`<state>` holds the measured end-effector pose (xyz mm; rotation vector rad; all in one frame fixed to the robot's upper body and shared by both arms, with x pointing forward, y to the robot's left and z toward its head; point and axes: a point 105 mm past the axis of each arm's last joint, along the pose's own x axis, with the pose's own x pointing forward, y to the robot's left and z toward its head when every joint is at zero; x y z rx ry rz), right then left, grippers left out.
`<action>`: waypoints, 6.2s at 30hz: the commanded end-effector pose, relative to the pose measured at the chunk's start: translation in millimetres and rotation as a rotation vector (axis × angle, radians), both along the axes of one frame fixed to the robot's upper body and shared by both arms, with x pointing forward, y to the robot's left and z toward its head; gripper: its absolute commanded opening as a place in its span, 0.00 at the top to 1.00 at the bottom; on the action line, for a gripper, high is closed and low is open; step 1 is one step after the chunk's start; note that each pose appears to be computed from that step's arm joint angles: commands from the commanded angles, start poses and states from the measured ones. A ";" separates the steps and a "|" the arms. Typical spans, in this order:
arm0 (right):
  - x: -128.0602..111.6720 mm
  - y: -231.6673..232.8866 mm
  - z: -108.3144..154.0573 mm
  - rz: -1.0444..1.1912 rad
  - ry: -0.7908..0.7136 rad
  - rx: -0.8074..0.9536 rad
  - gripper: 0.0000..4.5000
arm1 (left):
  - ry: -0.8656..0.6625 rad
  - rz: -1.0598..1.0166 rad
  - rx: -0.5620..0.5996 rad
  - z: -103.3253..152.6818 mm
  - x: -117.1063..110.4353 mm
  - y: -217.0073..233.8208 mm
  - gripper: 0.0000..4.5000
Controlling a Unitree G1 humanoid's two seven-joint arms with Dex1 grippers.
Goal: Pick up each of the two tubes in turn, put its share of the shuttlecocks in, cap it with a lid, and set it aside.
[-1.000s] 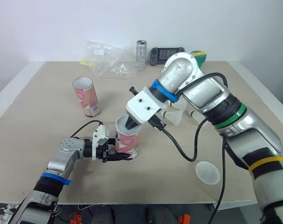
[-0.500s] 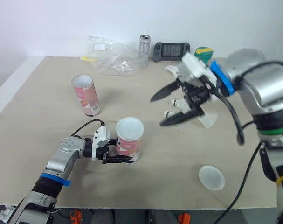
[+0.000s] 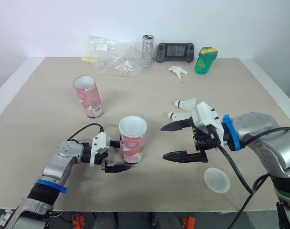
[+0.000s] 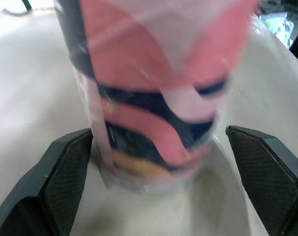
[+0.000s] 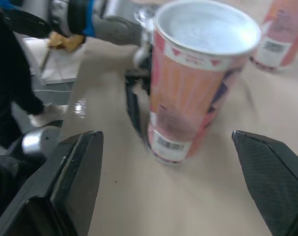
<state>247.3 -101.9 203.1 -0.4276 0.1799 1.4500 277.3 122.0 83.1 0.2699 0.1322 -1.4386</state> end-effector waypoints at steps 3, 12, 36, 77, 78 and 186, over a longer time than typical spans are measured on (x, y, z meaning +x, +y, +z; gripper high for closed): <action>0.8 -3.0 -7.8 -0.033 -0.046 -0.016 0.00 | -0.030 0.105 0.081 -2.6 -4.1 34.3 0.01; 24.5 19.8 -49.7 -0.149 -0.005 0.065 0.00 | -0.161 0.231 -0.166 80.2 -41.9 53.1 0.01; 37.8 68.0 -61.5 0.085 0.099 0.165 0.00 | -0.095 0.342 -0.179 107.1 -95.8 48.9 0.01; 104.9 -311.3 28.4 -1.531 -0.271 0.415 0.27 | -0.063 0.041 -0.481 126.6 19.5 -60.3 0.00; 102.6 -319.3 18.4 -1.571 -0.244 0.417 0.27 | -0.061 0.036 -0.484 125.5 20.9 -62.2 0.00; 17.4 9.8 7.5 -0.304 -0.084 0.308 0.02 | -0.128 1.007 -0.264 77.6 189.2 26.7 0.00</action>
